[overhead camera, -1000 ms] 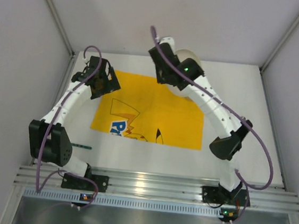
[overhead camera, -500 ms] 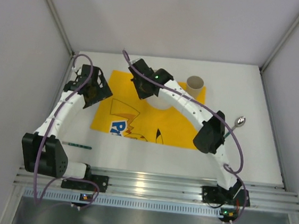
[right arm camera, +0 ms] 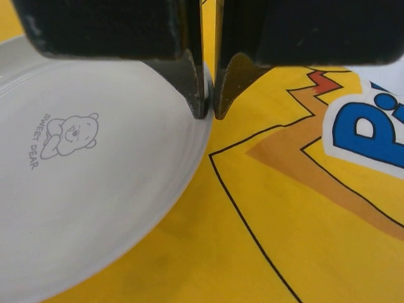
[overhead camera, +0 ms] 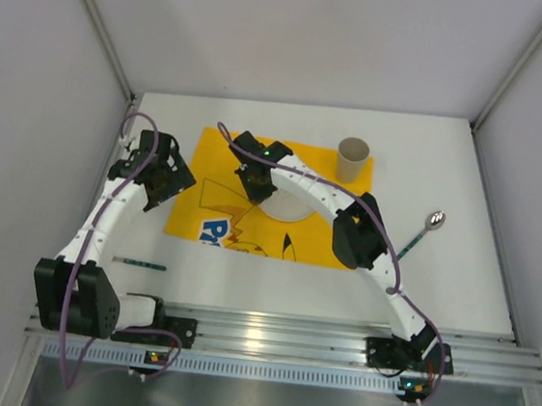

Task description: Set the dinner table for one person

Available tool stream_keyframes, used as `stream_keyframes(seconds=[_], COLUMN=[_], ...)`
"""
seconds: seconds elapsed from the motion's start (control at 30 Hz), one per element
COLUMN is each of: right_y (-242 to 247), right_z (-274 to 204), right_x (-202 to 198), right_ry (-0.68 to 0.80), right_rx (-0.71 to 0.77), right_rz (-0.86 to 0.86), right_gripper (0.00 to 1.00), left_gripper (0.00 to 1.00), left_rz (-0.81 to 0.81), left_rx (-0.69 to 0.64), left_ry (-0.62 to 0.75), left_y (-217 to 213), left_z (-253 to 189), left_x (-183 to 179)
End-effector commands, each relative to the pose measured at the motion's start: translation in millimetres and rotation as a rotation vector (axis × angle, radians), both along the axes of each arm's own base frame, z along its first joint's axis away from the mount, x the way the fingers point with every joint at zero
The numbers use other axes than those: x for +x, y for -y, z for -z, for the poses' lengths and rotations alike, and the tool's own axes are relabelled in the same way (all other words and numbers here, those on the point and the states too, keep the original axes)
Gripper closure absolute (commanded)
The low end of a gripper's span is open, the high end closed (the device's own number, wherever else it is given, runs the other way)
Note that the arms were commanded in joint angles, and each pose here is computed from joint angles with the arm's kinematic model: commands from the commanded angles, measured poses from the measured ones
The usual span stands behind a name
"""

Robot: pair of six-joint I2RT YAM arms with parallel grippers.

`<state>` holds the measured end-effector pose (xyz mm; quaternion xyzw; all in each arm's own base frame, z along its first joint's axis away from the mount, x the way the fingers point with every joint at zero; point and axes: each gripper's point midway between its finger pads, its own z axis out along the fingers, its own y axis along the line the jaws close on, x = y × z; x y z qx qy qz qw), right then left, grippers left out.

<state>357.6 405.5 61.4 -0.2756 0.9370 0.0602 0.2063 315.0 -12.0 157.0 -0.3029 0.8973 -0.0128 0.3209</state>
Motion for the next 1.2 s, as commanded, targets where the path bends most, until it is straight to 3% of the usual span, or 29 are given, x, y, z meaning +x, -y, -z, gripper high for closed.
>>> stream_keyframes(seconds=[0.0, 0.13, 0.2, 0.23, 0.27, 0.3, 0.37, 0.73, 0.83, 1.03, 1.17], right_y=[-31, -42, -41, -39, -36, -33, -28, 30, 52, 69, 63], right_z=[-17, -21, -25, -24, -24, -29, -36, -146, -152, -130, -122], right_x=[-17, -27, -28, -27, -26, -24, -21, -22, -29, -48, -49], right_ry=[-0.067, -0.114, -0.112, -0.112, -0.112, -0.104, -0.093, 0.011, -0.010, -0.099, -0.135], right_rx=[0.162, 0.229, 0.231, 0.226, 0.222, 0.222, 0.222, 0.307, 0.288, 0.267, 0.283], right_rz=[-0.060, -0.106, -0.108, -0.103, -0.097, -0.089, -0.077, -0.017, 0.008, 0.018, 0.012], right_gripper=[1.00, 1.00, 0.77, 0.60, 0.30, 0.11, 0.00, 0.00, 0.00, 0.00, 0.00], left_gripper=[0.02, 0.02, 0.02, 0.02, 0.02, 0.02, 0.02, 0.02, 0.02, 0.07, 0.06], left_rz=[-0.115, -0.231, -0.270, -0.280, -0.299, -0.313, -0.371, -0.720, -0.785, -0.868, -0.893], left_rx=[-0.018, -0.041, -0.049, -0.046, -0.045, -0.038, -0.021, 0.076, 0.050, -0.042, -0.009], left_ry=[-0.050, -0.128, -0.157, -0.162, -0.166, -0.184, -0.186, -0.292, -0.299, -0.227, -0.264], left_y=[-20, -43, -50, -52, -54, -56, -64, -100, -95, -87, -92], left_z=[15, 34, 41, 43, 44, 46, 45, 54, 70, 98, 115], left_x=[-17, -36, -46, -48, -51, -57, -64, -143, -157, -149, -150])
